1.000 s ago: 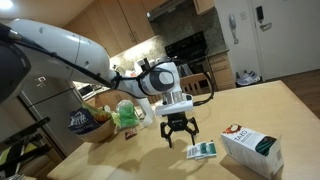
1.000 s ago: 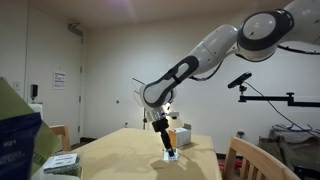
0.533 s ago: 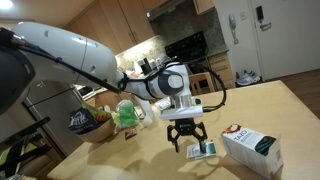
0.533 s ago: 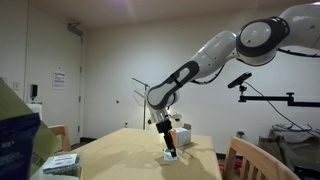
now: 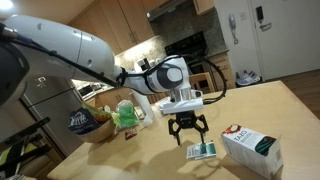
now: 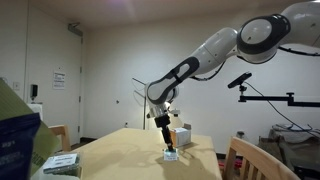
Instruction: Pick the object on the table and put it in the box
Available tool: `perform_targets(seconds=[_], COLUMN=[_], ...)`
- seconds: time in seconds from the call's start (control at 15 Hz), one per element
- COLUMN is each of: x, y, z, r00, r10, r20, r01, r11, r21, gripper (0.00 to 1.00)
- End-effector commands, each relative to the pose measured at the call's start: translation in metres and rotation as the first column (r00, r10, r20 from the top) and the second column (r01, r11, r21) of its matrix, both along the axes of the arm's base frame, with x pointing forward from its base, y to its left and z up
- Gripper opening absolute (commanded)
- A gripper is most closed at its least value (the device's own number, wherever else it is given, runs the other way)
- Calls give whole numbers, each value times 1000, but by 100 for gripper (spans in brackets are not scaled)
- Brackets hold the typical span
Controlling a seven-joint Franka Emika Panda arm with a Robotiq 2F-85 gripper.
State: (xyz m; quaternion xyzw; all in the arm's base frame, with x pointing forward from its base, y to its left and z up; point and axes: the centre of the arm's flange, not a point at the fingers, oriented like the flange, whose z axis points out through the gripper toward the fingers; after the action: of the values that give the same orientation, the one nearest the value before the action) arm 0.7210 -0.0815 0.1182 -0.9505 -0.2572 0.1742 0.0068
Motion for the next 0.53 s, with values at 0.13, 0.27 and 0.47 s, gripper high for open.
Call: perform_targets(seconds=[0.13, 0.27, 0.47], x=[26, 30, 27], y=[9, 11, 7], z=[-10, -19, -28], r00=[998, 997, 995], r10=[-4, -6, -44], r20=[58, 75, 84], r01=[4, 5, 42], r11=[1000, 1000, 999], r21=[10, 17, 29], gripper=[100, 100, 100])
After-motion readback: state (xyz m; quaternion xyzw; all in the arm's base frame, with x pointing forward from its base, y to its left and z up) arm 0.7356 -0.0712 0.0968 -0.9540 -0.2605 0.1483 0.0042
